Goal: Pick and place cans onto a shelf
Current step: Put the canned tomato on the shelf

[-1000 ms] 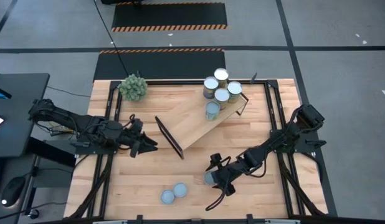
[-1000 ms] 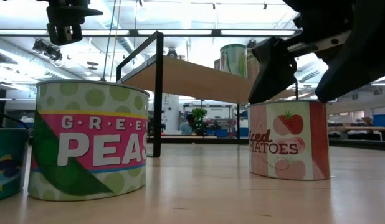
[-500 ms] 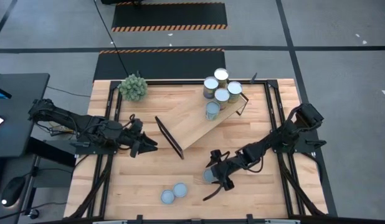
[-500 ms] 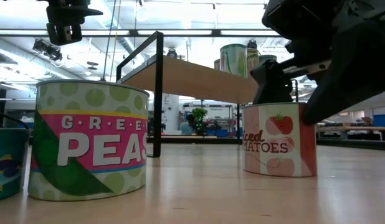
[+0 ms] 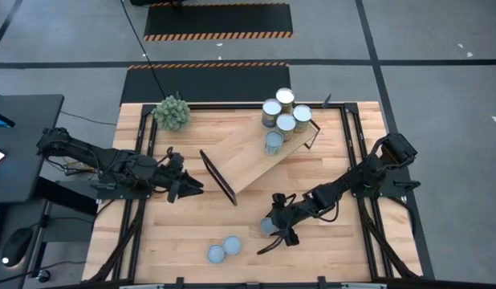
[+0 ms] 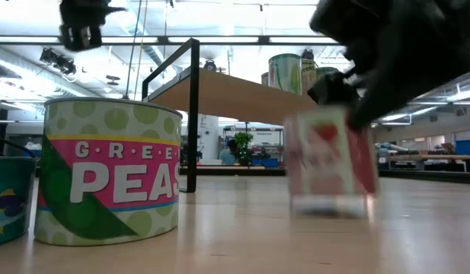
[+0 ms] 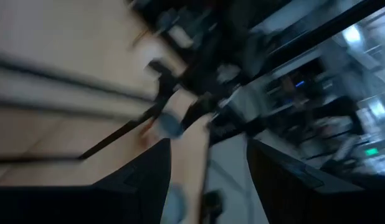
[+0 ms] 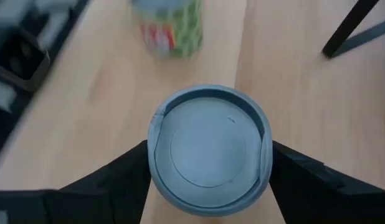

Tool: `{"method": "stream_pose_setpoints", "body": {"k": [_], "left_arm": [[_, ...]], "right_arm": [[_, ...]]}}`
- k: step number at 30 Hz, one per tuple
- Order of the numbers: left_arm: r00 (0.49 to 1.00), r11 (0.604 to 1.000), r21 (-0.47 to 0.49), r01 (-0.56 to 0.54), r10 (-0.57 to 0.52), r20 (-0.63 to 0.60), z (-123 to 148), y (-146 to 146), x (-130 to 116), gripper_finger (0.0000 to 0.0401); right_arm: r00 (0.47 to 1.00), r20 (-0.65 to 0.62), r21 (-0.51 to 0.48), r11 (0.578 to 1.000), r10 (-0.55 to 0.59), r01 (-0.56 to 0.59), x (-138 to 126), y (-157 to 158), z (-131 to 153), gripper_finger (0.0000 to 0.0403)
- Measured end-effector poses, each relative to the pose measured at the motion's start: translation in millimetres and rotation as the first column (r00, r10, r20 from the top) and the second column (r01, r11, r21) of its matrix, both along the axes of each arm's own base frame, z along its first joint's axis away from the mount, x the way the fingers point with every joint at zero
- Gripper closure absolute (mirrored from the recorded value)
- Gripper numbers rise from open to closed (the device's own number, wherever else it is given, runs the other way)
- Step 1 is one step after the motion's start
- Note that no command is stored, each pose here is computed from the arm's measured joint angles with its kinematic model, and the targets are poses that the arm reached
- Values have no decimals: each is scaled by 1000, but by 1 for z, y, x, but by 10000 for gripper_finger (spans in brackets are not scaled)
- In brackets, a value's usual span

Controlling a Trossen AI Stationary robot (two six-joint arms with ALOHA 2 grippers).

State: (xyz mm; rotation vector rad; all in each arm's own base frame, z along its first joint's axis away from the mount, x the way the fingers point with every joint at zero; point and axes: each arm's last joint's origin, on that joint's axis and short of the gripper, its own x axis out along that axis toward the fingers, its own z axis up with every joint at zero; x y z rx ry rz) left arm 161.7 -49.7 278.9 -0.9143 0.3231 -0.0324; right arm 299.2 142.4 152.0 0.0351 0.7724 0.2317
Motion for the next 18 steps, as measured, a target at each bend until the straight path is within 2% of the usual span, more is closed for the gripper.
{"method": "stream_pose_setpoints", "body": {"k": [3, 7, 12, 18], "left_arm": [[992, 1000, -3, -14, 14, 127, 12, 0, 2, 186], [966, 998, 52, -46, 31, 257, 24, 1, 3, 186], [959, 993, 76, -89, 65, 277, 26, 2, 4, 186], [948, 986, 67, -154, 128, 293, 27, 4, 4, 186]], "right_arm": [[999, 29, 24, 999, -42, 41, 8, -1, 21, 118], [994, 11, -31, 994, -108, 108, 16, -8, 49, 118], [973, -50, -104, 970, -227, 220, 25, -20, 89, 118], [916, 83, -134, 906, -394, 402, 40, -33, 140, 118]]}}
